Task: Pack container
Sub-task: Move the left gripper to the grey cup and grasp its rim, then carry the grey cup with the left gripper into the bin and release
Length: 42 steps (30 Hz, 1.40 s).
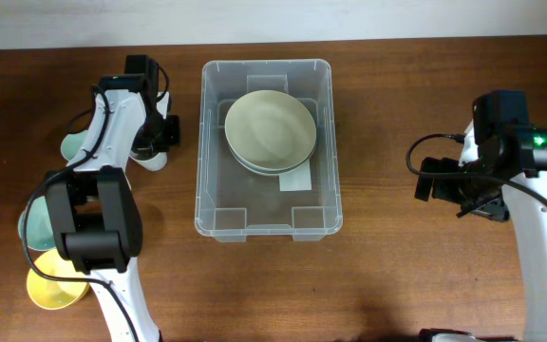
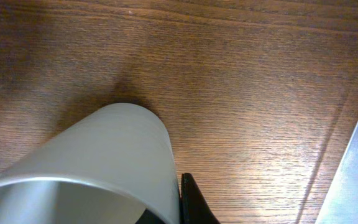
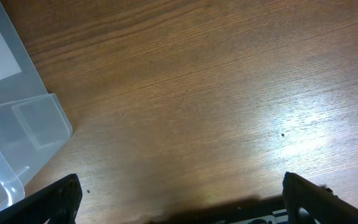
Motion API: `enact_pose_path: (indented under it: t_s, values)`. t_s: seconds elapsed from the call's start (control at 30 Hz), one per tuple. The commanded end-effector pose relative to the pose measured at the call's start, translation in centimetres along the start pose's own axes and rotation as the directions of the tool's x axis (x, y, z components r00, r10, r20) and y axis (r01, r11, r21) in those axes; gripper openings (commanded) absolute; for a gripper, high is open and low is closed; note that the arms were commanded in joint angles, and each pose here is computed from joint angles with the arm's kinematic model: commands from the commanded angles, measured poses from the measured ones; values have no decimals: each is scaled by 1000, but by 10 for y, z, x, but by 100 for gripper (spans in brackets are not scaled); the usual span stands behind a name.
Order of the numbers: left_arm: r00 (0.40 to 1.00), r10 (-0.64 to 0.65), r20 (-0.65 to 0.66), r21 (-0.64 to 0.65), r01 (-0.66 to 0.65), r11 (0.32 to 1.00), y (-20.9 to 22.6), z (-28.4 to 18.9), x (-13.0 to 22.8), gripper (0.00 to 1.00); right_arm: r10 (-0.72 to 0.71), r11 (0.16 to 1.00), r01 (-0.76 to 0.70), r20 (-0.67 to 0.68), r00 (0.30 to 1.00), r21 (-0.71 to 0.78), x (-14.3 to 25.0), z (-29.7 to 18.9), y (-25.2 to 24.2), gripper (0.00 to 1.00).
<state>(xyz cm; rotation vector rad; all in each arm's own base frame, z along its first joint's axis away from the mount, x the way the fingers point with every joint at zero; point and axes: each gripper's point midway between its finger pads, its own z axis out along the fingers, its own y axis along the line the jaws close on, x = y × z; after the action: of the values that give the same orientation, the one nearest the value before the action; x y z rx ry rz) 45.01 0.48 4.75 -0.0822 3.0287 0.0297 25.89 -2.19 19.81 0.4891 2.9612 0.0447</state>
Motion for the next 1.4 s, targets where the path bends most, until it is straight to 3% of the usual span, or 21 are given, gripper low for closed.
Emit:
enact_pose_path:
  t_s: [0.0, 0.2, 0.43, 0.63, 0.87, 1.07, 1.27, 1.37]
  values:
    - [1000, -3, 8, -27, 3, 1000, 6, -2, -4, 1, 0, 1000, 0, 4, 1000, 6, 1, -1, -3, 99]
    - [999, 3, 37, -20, -3, 1000, 2, -30, -12, 0, 13, 999, -16, 56, 998, 45, -11, -3, -13, 99]
    - [973, 42, 229, -4, -42, 999, -19, -137, -37, 0, 153, 987, -157, 83, 985, 36, -20, -10, -46, 99]
    - [946, 149, 289, 45, -169, 985, -76, -201, -13, 0, 236, 971, -238, 77, 969, 16, -19, -10, -64, 99]
    - [910, 356, 214, 141, -389, 910, -171, -207, 46, 0, 234, 972, -236, 77, 969, 15, -19, -10, -63, 99]
    - [821, 529, 213, 144, -562, 814, -235, -210, 88, 0, 234, 972, -236, 76, 969, 14, -19, -10, -63, 99]
    - [876, 443, 192, 155, -473, 867, -257, -211, 107, 1, 234, 972, -235, 71, 970, 5, -18, -10, -61, 99]
    - [933, 329, 149, 186, -353, 917, -263, -207, 113, 1, 234, 972, -235, 68, 970, 5, -17, -10, -61, 99]
